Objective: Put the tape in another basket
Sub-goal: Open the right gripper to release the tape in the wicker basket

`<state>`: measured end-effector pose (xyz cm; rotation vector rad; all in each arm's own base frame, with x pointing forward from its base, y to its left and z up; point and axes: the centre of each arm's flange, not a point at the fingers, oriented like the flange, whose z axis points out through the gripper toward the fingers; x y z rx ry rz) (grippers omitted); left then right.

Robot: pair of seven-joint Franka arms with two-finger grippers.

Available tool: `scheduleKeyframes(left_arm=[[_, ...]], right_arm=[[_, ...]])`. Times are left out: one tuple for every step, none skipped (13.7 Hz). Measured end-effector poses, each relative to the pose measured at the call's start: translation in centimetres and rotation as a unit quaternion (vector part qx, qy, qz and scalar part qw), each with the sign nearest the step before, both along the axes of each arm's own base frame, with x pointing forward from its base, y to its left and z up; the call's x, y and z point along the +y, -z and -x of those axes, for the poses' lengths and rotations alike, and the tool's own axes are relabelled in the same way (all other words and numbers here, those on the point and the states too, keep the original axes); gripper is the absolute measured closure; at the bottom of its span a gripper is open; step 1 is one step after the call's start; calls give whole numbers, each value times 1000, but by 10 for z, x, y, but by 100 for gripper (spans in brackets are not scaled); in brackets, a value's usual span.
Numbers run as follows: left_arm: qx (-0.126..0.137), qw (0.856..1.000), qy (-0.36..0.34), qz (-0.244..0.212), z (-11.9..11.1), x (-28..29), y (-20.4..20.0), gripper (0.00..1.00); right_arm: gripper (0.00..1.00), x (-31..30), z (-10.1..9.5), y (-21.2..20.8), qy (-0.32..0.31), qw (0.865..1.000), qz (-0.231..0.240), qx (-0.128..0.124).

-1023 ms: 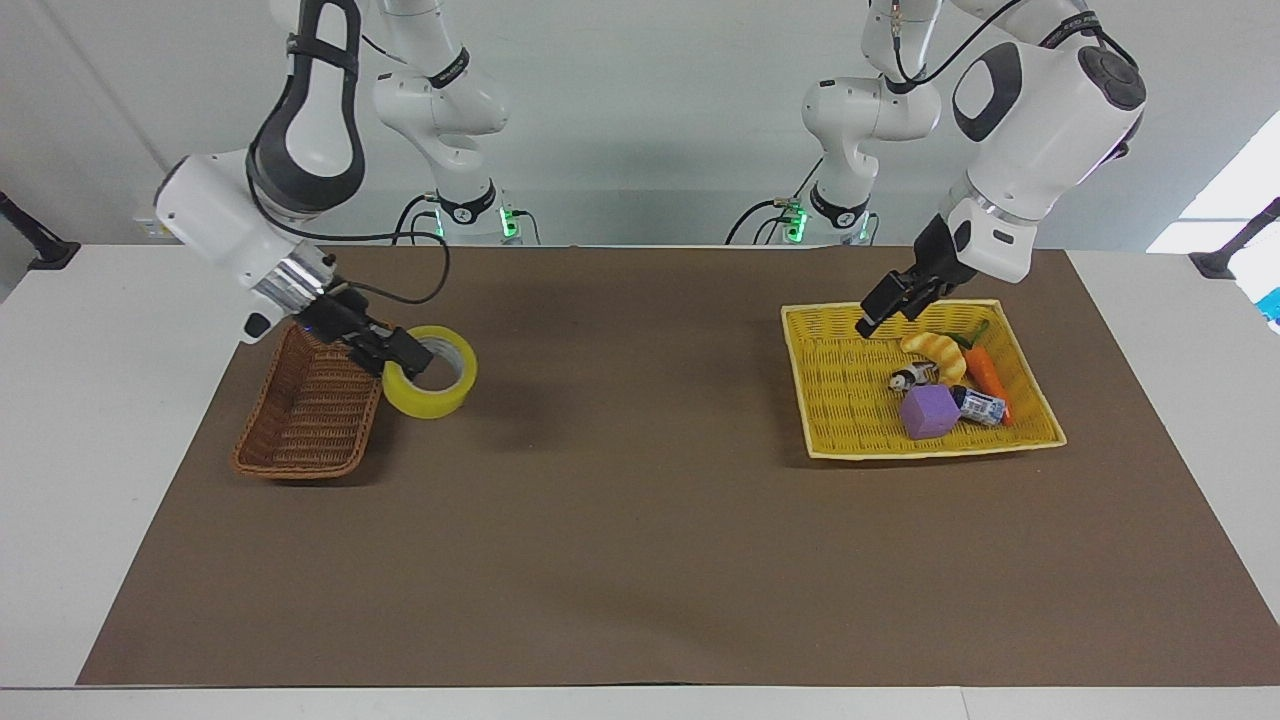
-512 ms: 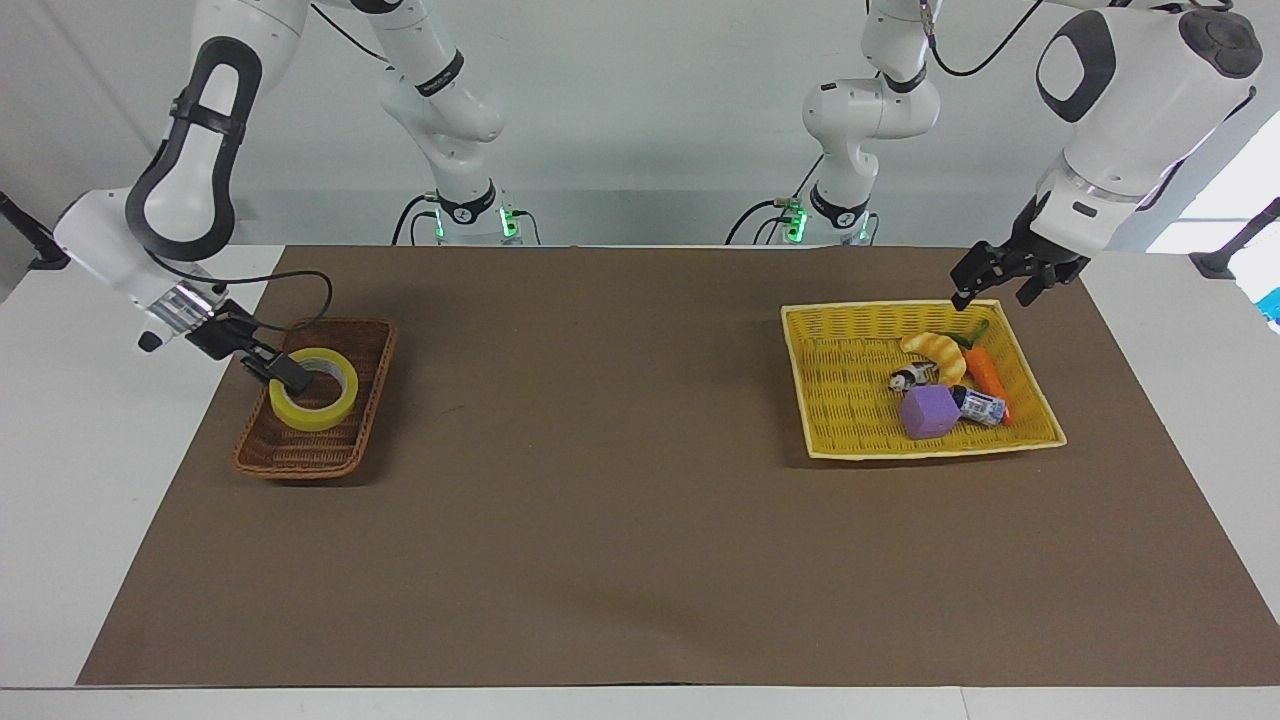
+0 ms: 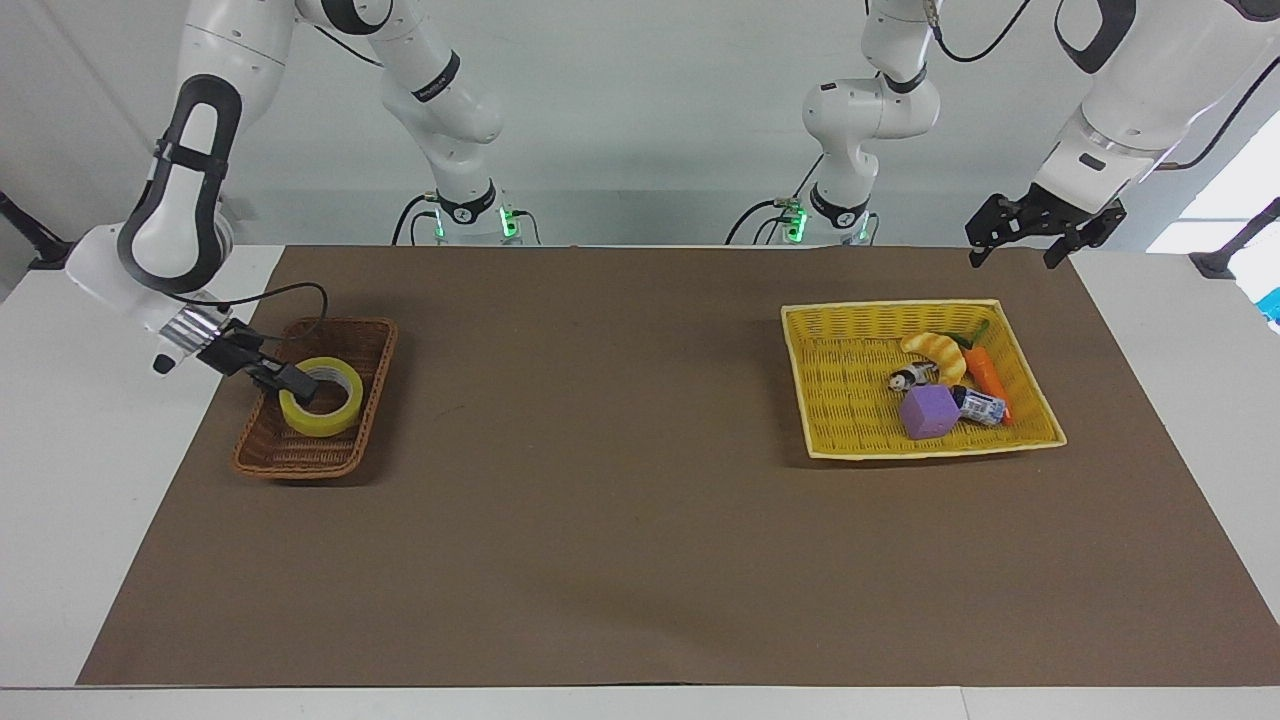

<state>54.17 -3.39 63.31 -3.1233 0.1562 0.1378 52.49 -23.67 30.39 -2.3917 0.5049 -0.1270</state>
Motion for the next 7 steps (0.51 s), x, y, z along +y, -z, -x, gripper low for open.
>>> scheduleKeyframes(left_arm=[[1, 1000, 1, 0, 0, -1, 1, 0], [1, 1000, 1, 0, -1, -1, 1, 0], [2, 1000, -1, 0, -1, 1, 2, 0], [2, 1000, -3, 0, -1, 4, 2, 0], [2, 1000, -6, 0, -1, 6, 2, 0], [2, 1000, -8, 0, -2, 8, 2, 0], [2, 1000, -9, 0, -2, 10, 2, 0]], right_arm=[[92, 1, 0, 0, -1, 1000, 0, 0], [80, 1, -1, 0, -1, 1000, 0, 0], [70, 2, -1, -1, -2, 1000, 0, -1], [57, 2, -2, -1, -2, 1000, 0, -1], [47, 1, -3, -4, -2, 1000, 1, -4], [35, 0, -5, -7, -3, 1000, 2, -6], [25, -1, -8, -11, -4, 1000, 3, -11]])
